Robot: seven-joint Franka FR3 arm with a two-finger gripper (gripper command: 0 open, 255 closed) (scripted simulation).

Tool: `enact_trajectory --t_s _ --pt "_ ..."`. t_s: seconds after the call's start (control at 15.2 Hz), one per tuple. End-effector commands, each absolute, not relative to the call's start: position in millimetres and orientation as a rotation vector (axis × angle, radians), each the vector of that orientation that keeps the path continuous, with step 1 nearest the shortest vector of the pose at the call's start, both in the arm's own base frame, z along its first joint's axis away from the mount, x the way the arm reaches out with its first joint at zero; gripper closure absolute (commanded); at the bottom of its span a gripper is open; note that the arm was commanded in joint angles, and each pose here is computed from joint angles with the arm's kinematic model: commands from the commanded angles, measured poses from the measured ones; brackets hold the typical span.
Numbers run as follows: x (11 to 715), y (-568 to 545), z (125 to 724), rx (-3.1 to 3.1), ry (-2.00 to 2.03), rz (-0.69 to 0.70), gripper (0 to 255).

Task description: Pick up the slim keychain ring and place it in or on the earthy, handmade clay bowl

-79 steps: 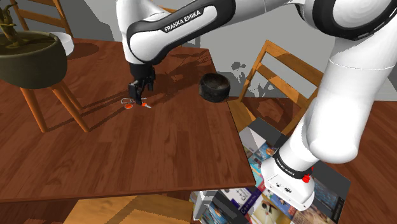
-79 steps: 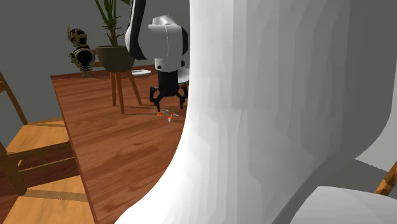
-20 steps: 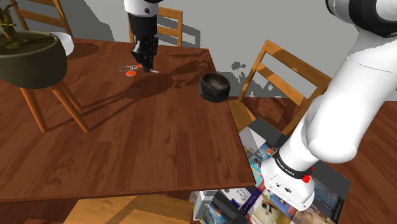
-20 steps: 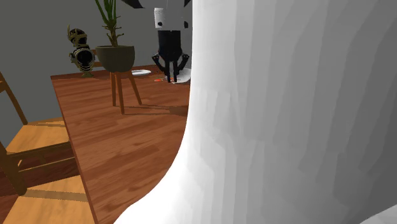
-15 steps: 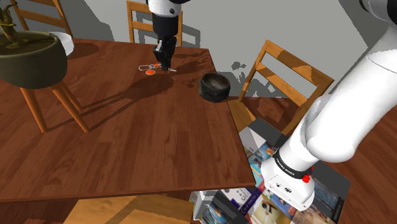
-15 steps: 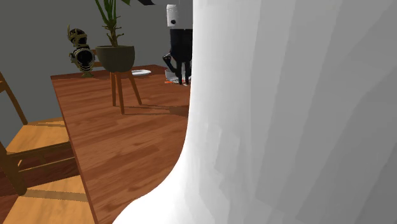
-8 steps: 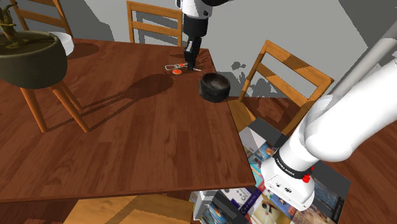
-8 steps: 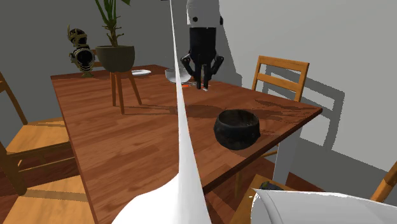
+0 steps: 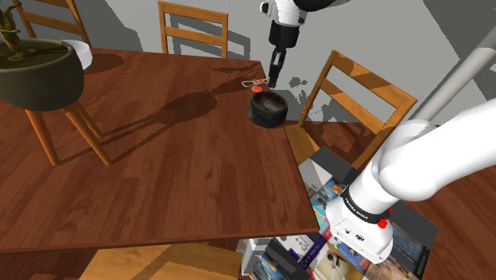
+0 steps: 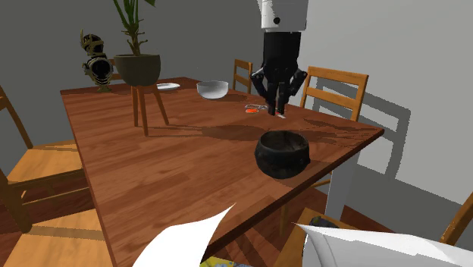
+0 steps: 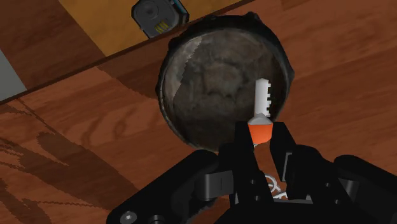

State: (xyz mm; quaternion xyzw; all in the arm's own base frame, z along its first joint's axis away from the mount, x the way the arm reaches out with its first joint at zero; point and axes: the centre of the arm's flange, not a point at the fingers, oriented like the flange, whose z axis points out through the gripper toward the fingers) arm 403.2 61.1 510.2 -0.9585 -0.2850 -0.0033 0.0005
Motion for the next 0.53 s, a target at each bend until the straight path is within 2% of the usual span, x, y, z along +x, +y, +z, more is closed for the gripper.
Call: enact_trajectory --t_s 0.0,0.46 --pt "392 38 513 -3.01 -0.896 -0.011 255" --pt "381 17 487 -3.01 -0.896 -0.011 255"
